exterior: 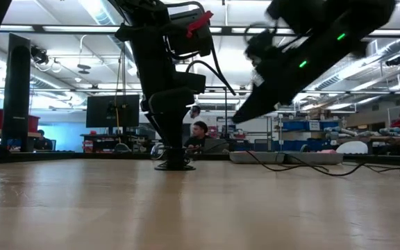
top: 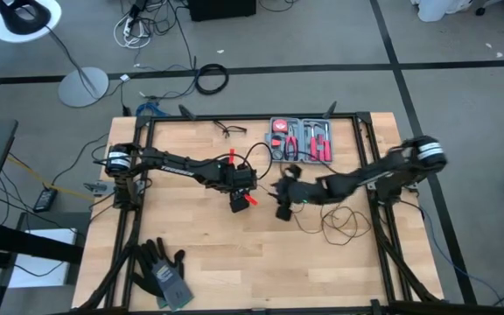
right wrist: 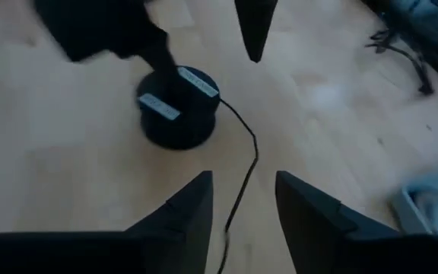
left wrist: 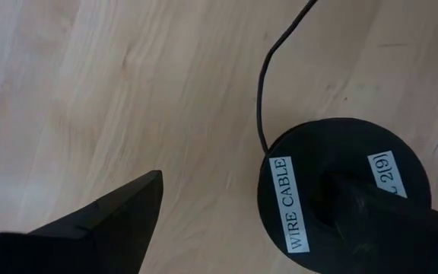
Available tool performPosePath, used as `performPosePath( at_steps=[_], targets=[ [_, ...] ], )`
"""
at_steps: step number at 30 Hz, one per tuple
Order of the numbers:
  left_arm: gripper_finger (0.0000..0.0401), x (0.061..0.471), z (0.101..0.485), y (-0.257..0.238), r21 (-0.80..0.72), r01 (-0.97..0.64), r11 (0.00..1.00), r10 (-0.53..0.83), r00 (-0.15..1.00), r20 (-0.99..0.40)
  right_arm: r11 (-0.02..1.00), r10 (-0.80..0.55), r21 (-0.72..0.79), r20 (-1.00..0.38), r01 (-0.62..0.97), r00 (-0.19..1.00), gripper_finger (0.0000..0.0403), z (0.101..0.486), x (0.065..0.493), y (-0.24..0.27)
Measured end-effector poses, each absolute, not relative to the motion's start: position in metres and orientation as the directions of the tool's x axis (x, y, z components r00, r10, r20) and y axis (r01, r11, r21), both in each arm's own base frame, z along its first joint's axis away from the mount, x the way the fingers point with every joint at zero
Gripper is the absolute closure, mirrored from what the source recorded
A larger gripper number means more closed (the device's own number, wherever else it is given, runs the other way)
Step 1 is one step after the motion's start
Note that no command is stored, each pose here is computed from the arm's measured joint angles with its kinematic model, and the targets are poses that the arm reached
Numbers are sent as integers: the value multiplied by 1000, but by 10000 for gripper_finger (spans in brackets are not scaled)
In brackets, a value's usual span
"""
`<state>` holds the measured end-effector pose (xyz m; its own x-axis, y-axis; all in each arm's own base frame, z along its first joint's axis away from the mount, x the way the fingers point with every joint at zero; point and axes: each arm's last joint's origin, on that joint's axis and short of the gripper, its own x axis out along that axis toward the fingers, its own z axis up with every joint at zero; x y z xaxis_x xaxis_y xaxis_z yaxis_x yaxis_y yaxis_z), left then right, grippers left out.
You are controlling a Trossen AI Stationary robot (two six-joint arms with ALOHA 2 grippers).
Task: Coil cords
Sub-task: Uncoil the black wire from the spool
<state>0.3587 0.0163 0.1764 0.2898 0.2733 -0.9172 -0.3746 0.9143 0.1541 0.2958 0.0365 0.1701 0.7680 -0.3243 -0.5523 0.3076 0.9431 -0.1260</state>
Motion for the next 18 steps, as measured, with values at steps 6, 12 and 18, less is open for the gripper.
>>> performPosePath(
  at_steps=[6,12,18],
  targets=[
    [34,359,176,16,154,-373,915,272,289,-918,920,-388,-192,-573,342,722,259,136,331,-1],
    [34,358,176,16,156,-370,916,272,287,-918,933,-303,-55,-650,355,697,259,113,343,-23],
    [34,360,177,16,157,-359,920,272,299,-915,946,-164,92,-692,311,703,292,107,343,-26]
  ],
)
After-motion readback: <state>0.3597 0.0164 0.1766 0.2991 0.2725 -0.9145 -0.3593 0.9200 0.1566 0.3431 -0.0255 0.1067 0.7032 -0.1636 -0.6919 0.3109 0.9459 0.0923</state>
